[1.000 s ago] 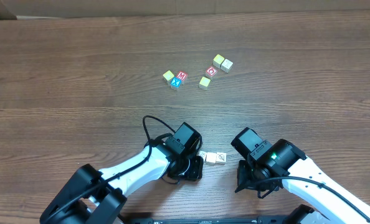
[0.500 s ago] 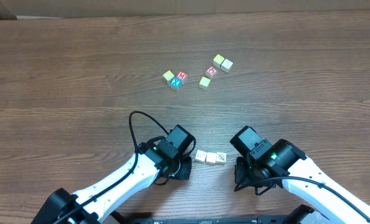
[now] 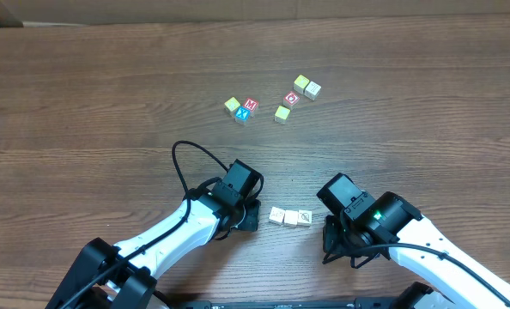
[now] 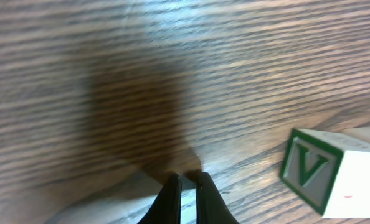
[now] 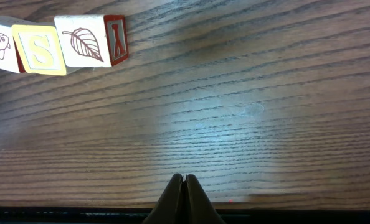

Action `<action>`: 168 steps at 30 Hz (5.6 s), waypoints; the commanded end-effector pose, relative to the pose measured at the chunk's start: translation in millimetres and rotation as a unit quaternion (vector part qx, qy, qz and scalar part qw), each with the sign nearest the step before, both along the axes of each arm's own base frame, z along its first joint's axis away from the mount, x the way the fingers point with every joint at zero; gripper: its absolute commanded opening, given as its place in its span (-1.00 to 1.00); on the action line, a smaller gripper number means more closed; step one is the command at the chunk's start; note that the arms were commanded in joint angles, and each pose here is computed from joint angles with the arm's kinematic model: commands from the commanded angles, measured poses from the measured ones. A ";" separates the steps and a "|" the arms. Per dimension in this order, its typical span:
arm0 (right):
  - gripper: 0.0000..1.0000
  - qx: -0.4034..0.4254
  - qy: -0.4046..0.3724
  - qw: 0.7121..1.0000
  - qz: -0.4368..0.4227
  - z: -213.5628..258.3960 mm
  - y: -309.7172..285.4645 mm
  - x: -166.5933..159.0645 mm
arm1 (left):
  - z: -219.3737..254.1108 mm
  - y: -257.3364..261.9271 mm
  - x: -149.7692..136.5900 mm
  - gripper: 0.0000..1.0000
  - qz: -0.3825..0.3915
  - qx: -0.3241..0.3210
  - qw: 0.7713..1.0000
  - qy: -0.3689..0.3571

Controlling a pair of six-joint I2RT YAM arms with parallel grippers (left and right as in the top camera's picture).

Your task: Flip 3 blocks

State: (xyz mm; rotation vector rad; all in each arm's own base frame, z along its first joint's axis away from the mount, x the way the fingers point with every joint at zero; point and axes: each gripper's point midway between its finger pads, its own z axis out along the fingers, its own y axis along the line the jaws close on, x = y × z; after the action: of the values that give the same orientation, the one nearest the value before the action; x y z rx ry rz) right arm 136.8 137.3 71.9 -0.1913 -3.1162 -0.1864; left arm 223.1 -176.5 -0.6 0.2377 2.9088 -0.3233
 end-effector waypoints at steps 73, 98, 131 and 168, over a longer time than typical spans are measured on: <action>-0.92 0.037 -0.087 0.996 -0.006 -24.0 16.4 34.2 | -8.1 20.5 -17.4 -0.92 0.024 0.006 0.997 0.067; -0.92 0.039 -0.217 0.975 -0.016 -54.7 40.1 105.9 | -7.2 28.8 -5.4 -0.92 0.047 -0.001 0.997 0.058; -0.92 0.039 -0.143 0.988 -0.049 -66.7 32.9 78.7 | -6.9 27.7 -5.8 -0.92 0.048 -0.005 0.997 0.060; -0.92 0.062 -0.090 0.994 0.007 -70.7 38.7 56.6 | 1.3 -4.3 5.2 -0.92 -0.019 -0.045 0.999 0.011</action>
State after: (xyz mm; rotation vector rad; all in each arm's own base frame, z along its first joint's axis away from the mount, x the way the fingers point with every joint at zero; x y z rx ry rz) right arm 195.3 177.5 3.0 -0.1680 -3.2759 -0.4237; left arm 221.8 -186.2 4.4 0.2693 2.9290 -0.5292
